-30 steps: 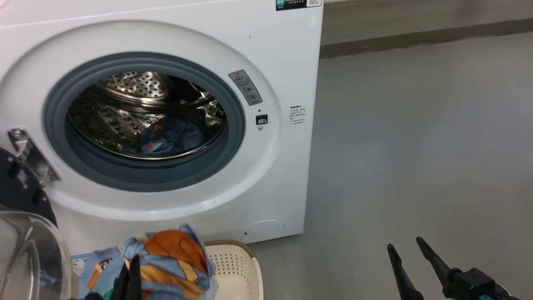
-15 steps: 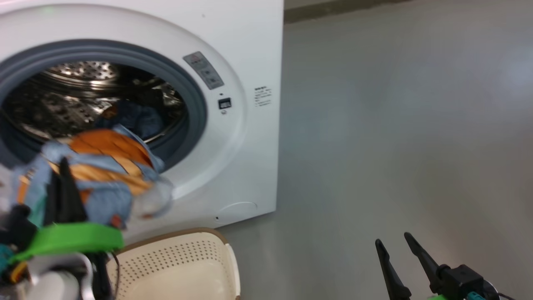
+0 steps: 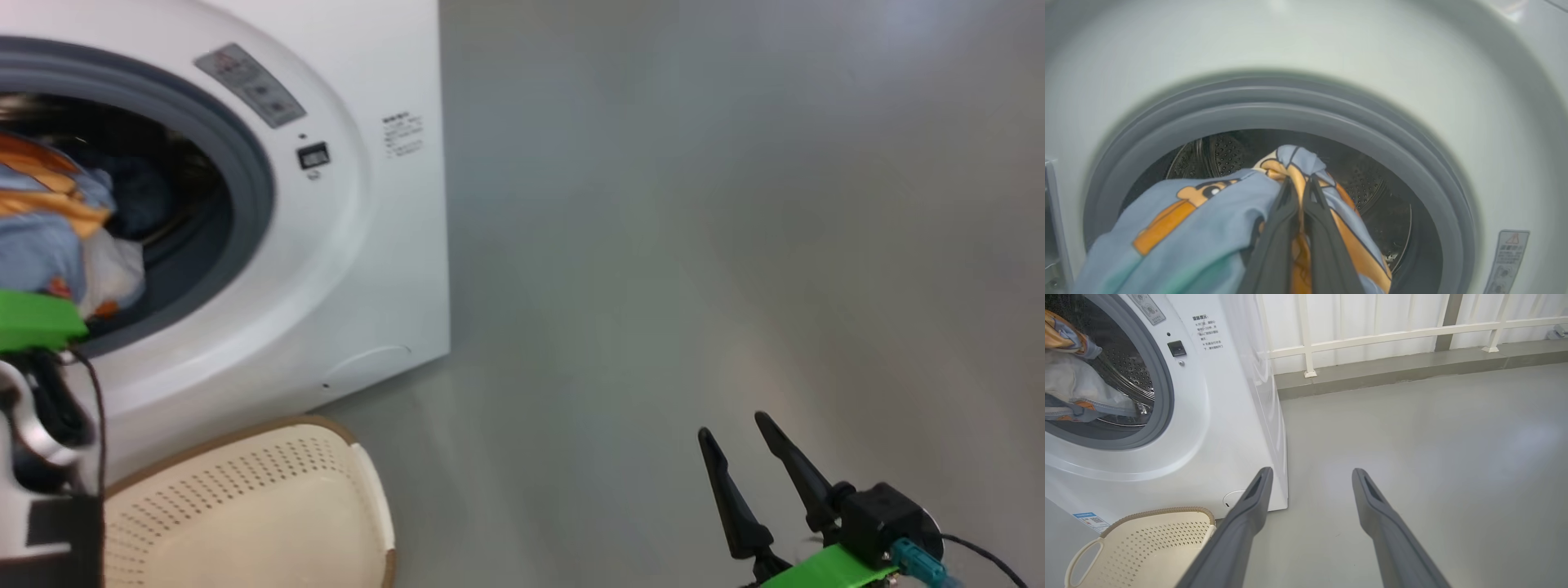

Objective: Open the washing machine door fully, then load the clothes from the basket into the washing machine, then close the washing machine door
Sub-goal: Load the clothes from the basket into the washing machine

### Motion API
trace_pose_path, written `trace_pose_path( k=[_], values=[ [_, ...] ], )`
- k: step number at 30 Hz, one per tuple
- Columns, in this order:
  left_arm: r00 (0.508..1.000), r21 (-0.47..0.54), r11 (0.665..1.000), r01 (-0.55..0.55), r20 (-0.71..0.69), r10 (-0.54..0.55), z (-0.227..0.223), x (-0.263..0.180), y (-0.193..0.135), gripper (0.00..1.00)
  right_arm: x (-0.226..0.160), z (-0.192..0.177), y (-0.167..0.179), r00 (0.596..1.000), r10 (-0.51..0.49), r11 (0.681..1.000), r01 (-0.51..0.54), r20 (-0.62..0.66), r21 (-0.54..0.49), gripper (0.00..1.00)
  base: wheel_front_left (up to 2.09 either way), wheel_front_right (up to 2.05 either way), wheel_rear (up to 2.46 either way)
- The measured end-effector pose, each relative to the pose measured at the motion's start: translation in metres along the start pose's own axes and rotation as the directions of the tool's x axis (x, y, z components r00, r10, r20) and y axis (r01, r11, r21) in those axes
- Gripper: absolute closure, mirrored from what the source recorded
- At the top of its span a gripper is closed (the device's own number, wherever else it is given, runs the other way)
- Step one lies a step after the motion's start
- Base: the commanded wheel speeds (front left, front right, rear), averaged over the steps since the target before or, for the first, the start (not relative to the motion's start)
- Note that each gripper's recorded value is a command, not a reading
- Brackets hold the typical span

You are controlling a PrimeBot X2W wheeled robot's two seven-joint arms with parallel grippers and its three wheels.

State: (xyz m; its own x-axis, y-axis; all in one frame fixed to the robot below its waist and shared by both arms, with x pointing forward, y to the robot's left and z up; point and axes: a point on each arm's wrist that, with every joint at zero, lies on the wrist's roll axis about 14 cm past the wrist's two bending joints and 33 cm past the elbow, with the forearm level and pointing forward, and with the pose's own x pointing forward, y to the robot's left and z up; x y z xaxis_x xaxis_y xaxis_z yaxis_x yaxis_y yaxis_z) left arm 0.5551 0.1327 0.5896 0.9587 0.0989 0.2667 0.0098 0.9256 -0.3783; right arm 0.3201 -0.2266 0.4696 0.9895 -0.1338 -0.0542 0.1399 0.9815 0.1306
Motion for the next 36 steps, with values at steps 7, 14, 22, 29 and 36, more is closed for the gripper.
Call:
trace_pose_path(
  k=[7, 14, 22, 29, 36],
  values=[
    [0.998, 0.012, 1.0, -0.021, -0.054, 0.021, -0.05, 0.03, 0.01, 1.0, 0.003, -0.012, -0.01, 0.998, -0.044, 0.999, 0.044, -0.052, -0.014, 0.0, 0.0, 0.0, 0.0],
    [0.994, 0.016, 0.998, -0.054, -0.093, 0.055, -0.094, 0.049, 0.028, 1.0, 0.013, -0.021, -0.02, 0.993, -0.078, 0.996, 0.074, -0.088, -0.044, 0.0, 0.0, 0.0, 0.0],
    [0.989, 0.033, 0.998, -0.06, -0.132, 0.064, -0.132, 0.057, 0.047, 1.0, 0.022, -0.038, -0.022, 0.986, -0.089, 0.995, 0.082, -0.143, -0.055, 0.0, 0.0, 0.0, 0.0],
    [0.996, 0.032, 0.999, -0.003, -0.093, 0.006, -0.136, 0.083, 0.043, 1.0, 0.036, -0.043, -0.015, 0.986, -0.064, 0.997, 0.056, -0.152, -0.057, 0.0, 0.0, 0.0, 0.0],
    [0.993, 0.092, 0.993, 0.068, -0.107, -0.058, -0.153, 0.096, 0.038, 1.0, 0.035, -0.054, -0.015, 0.98, -0.072, 0.996, 0.062, -0.187, -0.056, 0.0, 0.0, 0.0, 0.0]
  ],
)
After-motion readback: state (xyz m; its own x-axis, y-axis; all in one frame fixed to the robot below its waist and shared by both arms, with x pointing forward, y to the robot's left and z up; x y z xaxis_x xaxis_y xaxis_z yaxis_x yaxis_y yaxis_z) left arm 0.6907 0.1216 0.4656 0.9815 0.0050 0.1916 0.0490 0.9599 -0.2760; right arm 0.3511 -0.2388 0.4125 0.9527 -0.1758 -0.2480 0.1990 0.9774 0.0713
